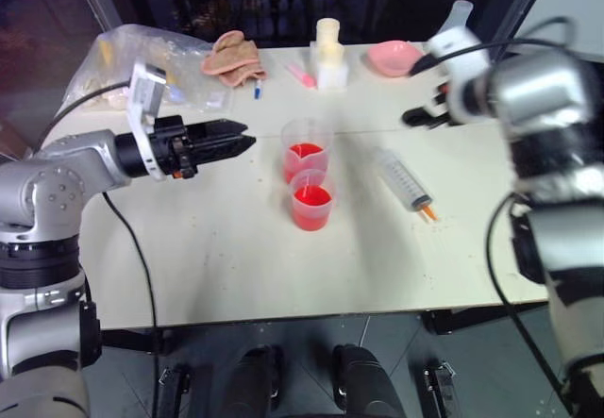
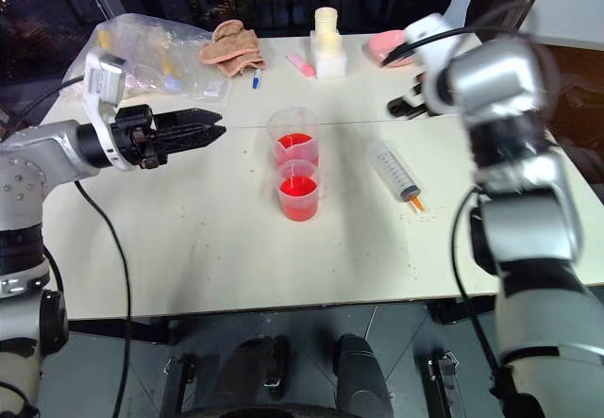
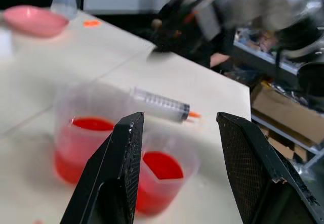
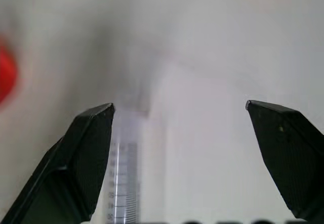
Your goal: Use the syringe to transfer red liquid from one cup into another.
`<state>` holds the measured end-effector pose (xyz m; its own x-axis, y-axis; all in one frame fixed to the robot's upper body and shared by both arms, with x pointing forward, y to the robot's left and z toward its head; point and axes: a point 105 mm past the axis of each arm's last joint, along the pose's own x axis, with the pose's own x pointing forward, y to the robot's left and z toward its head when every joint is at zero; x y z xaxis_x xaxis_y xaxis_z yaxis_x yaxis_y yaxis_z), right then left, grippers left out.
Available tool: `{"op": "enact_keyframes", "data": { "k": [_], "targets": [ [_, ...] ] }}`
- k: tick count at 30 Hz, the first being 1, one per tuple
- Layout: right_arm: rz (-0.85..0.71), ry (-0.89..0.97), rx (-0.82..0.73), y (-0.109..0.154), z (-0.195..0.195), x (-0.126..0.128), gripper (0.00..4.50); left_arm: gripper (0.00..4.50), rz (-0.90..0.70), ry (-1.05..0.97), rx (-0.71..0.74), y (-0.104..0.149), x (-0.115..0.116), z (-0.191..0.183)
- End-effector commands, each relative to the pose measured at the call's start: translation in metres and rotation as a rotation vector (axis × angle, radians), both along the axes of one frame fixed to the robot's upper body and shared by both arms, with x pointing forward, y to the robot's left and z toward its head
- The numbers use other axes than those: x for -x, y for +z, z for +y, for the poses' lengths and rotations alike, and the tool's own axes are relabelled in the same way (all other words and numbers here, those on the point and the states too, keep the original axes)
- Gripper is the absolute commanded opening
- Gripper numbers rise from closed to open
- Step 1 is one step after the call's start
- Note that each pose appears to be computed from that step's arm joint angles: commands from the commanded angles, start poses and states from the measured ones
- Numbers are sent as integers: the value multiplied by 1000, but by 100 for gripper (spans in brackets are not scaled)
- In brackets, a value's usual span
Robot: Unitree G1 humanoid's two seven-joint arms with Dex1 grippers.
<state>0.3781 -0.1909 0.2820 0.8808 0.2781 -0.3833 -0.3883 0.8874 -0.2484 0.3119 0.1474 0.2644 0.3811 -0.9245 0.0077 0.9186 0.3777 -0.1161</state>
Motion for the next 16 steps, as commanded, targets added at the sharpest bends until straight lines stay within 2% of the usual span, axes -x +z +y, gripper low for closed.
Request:
{"op": "enact_keyframes", "data": {
  "k": [1, 3, 7, 16],
  "targets": [
    [-115, 115, -22, 15, 11, 34, 430, 242, -74, -2, -24, 13, 6, 3],
    [-98, 148, 21, 2, 7, 52, 430, 242, -76, 7, -55, 10, 6, 5],
    [-26, 194, -39, -7, 1, 78, 430, 242, -57, 1, -98, 2, 9, 8],
    [18, 257, 3, -15, 3, 100, 430, 242, -39, -1, -134, -6, 8, 10]
  ]
}}
